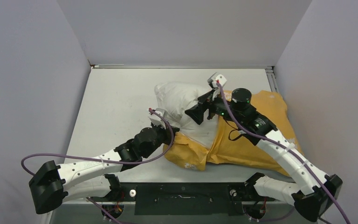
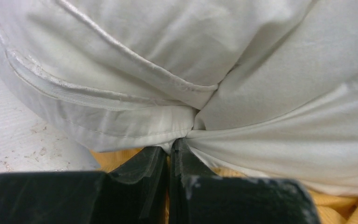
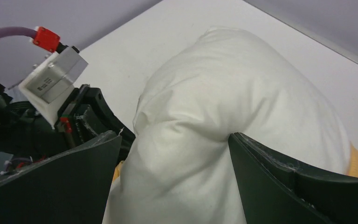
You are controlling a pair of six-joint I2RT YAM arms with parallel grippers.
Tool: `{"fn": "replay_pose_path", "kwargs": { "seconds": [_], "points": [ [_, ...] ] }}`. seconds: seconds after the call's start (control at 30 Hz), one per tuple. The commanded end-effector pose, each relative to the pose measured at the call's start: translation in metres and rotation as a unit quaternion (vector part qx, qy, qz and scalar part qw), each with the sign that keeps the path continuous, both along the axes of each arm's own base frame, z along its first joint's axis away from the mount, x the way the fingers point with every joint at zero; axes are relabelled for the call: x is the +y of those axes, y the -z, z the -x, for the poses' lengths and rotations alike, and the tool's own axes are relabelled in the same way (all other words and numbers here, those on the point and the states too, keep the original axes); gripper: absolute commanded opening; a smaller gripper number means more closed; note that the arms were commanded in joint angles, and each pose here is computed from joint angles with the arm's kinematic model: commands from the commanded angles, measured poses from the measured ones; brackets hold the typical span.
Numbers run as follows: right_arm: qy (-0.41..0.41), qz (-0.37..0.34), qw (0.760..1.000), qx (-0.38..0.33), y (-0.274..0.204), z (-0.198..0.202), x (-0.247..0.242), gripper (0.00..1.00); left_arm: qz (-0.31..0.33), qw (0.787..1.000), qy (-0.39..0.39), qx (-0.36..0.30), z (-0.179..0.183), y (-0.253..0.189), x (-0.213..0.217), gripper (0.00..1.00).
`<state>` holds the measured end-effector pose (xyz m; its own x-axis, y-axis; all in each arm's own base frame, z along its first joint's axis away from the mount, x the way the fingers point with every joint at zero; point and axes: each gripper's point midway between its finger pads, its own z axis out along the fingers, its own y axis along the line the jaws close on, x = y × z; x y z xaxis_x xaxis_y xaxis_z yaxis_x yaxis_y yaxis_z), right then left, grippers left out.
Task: Put the pillow into the pillowcase
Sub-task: Stuff the pillow into the pillowcase.
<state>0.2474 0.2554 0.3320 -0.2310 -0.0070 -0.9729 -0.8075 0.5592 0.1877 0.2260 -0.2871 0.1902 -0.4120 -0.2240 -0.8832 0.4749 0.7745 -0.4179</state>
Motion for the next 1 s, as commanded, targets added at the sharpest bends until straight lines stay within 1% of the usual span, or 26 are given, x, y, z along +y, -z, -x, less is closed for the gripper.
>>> {"fn": "replay_pose_path", "kwargs": {
  "seconds": [0.0, 0.13, 0.2, 0.23, 0.3, 0.37, 0.4, 0.43, 0.47, 0.5, 0.53, 0.67, 0.77, 0.8, 0.87, 0.9, 0.97],
  "points": [
    [-0.018, 0.047, 0.997, -0.056, -0.003, -0.015, 0.032, 0.90, 0.100, 0.992, 0.002, -0.081, -0.005, -0.072, -0.012, 0.00],
    [-0.035, 0.105, 0.993, -0.044, 0.028, -0.026, 0.059, 0.92, 0.098, 0.992, 0.006, -0.075, -0.004, -0.069, -0.016, 0.00],
    [-0.028, 0.140, 0.989, -0.036, 0.049, -0.029, 0.065, 0.92, 0.100, 0.993, -0.006, -0.068, -0.005, -0.065, -0.012, 0.00],
    [-0.019, 0.155, 0.987, -0.026, 0.061, -0.032, 0.064, 0.91, 0.100, 0.993, -0.018, -0.065, -0.007, -0.062, -0.008, 0.00],
    [-0.013, 0.176, 0.984, -0.006, 0.081, -0.032, 0.060, 0.81, 0.098, 0.992, -0.044, -0.062, -0.011, -0.057, 0.001, 0.00],
    [0.002, 0.191, 0.981, 0.019, 0.099, -0.030, 0.053, 0.47, 0.097, 0.991, -0.069, -0.059, -0.014, -0.051, 0.011, 0.00],
    [0.012, 0.205, 0.978, 0.034, 0.112, -0.028, 0.046, 0.33, 0.098, 0.990, -0.083, -0.057, -0.015, -0.049, 0.017, 0.00],
    [0.025, 0.220, 0.974, 0.044, 0.123, -0.028, 0.038, 0.21, 0.100, 0.989, -0.094, -0.056, -0.016, -0.048, 0.022, 0.00],
    [0.042, 0.225, 0.971, 0.063, 0.132, -0.025, 0.030, 0.13, 0.101, 0.987, -0.111, -0.056, -0.018, -0.046, 0.029, 0.00],
    [0.057, 0.237, 0.967, 0.078, 0.144, -0.022, 0.020, 0.07, 0.102, 0.986, -0.121, -0.053, -0.018, -0.044, 0.034, 0.00],
    [0.075, 0.245, 0.963, 0.090, 0.152, -0.020, 0.011, 0.06, 0.103, 0.985, -0.131, -0.049, -0.018, -0.041, 0.040, 0.00],
    [0.127, 0.280, 0.943, 0.125, 0.184, -0.005, -0.026, 0.05, 0.117, 0.974, -0.194, -0.018, -0.020, -0.023, 0.065, 0.00],
    [0.148, 0.303, 0.930, 0.149, 0.205, 0.008, -0.047, 0.05, 0.127, 0.968, -0.216, -0.024, -0.020, -0.023, 0.079, 0.00],
    [0.157, 0.310, 0.925, 0.153, 0.207, 0.010, -0.053, 0.05, 0.131, 0.965, -0.225, -0.028, -0.020, -0.025, 0.084, 0.00],
    [0.231, 0.323, 0.902, 0.167, 0.205, 0.005, -0.074, 0.05, 0.141, 0.959, -0.245, -0.035, -0.021, -0.030, 0.095, 0.00],
    [0.250, 0.329, 0.895, 0.169, 0.203, 0.003, -0.081, 0.05, 0.147, 0.955, -0.255, -0.039, -0.022, -0.033, 0.101, 0.00],
    [0.264, 0.325, 0.891, 0.173, 0.198, 0.001, -0.083, 0.05, 0.164, 0.945, -0.278, -0.046, -0.023, -0.041, 0.112, 0.00]
  ]
}}
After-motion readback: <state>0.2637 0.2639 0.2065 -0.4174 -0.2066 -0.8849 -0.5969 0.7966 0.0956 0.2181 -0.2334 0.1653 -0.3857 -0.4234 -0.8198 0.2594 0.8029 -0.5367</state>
